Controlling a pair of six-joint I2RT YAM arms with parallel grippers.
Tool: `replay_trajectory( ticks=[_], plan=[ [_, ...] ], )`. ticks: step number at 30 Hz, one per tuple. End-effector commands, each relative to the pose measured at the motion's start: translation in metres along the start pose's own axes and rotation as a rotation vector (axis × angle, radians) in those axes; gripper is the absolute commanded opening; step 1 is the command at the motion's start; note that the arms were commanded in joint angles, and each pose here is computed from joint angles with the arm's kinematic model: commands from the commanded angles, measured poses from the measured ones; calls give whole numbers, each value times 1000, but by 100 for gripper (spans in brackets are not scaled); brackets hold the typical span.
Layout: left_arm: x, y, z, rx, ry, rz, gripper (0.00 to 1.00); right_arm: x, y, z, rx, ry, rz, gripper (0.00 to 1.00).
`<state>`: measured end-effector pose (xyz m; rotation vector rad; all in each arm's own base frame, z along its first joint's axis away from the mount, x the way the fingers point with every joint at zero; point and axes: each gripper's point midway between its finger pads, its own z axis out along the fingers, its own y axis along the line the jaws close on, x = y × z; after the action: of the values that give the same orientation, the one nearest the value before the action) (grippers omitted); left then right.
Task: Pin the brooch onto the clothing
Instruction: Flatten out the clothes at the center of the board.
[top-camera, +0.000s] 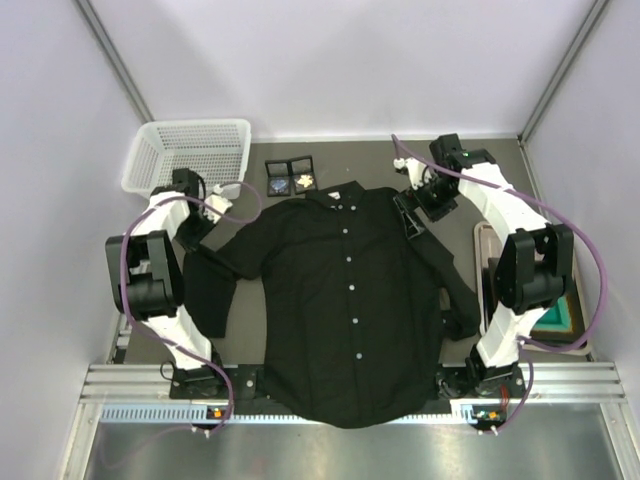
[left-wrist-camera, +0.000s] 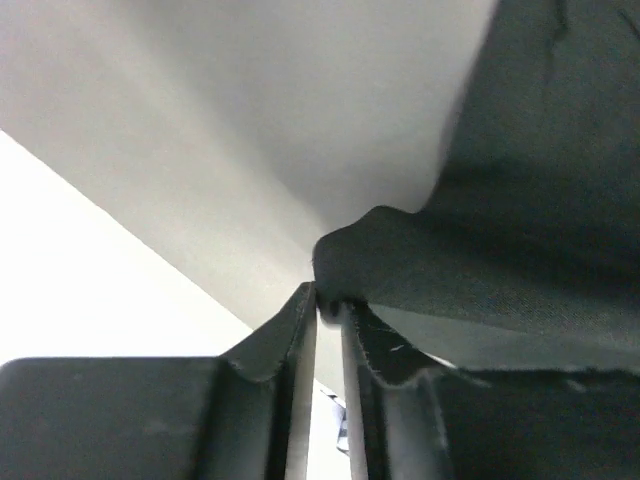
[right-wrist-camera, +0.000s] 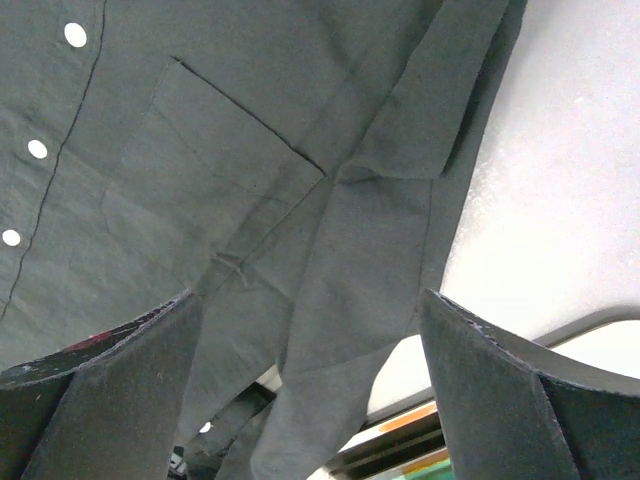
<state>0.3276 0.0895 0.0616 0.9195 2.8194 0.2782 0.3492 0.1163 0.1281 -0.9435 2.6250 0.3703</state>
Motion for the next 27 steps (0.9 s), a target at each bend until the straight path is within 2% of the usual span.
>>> replay_trajectory(
  ticks=[1,2,3,5,7,8,9,12,14,16,22,25,27],
  plan=[
    [-16,43,-12,-136,-19,-4,35,-3,13,-14,-16,-45,-24,88],
    [-20,33,-20,-71,-77,-17,60,0,13,-14,-17,-43,-25,88],
    [-18,30,-26,-38,-101,-28,72,2,14,-15,-18,-41,-27,88],
    [-8,20,-43,45,-163,-48,88,7,18,-17,-21,-40,-42,89],
    [6,-8,-54,185,-204,-53,90,11,21,-19,-29,-37,-45,89],
    [19,-8,-63,185,-223,-91,91,14,24,-19,-36,-35,-45,89],
    [31,-26,-61,249,-214,-106,92,14,27,-19,-49,-39,-44,89],
    [67,-60,-50,287,-155,-113,92,19,36,-19,-74,-35,-47,89],
    [79,-77,-36,272,-153,-114,93,21,43,-17,-90,-25,-58,89],
    [79,-77,-25,233,-170,-140,93,23,48,-17,-97,-23,-67,89],
    [96,-93,6,273,-73,-185,86,33,69,-18,-124,-4,-102,89],
    [111,-104,20,296,-6,-160,77,38,78,-19,-138,6,-126,89],
    [123,-106,31,279,48,-134,62,41,85,-18,-145,17,-150,89]
  ],
)
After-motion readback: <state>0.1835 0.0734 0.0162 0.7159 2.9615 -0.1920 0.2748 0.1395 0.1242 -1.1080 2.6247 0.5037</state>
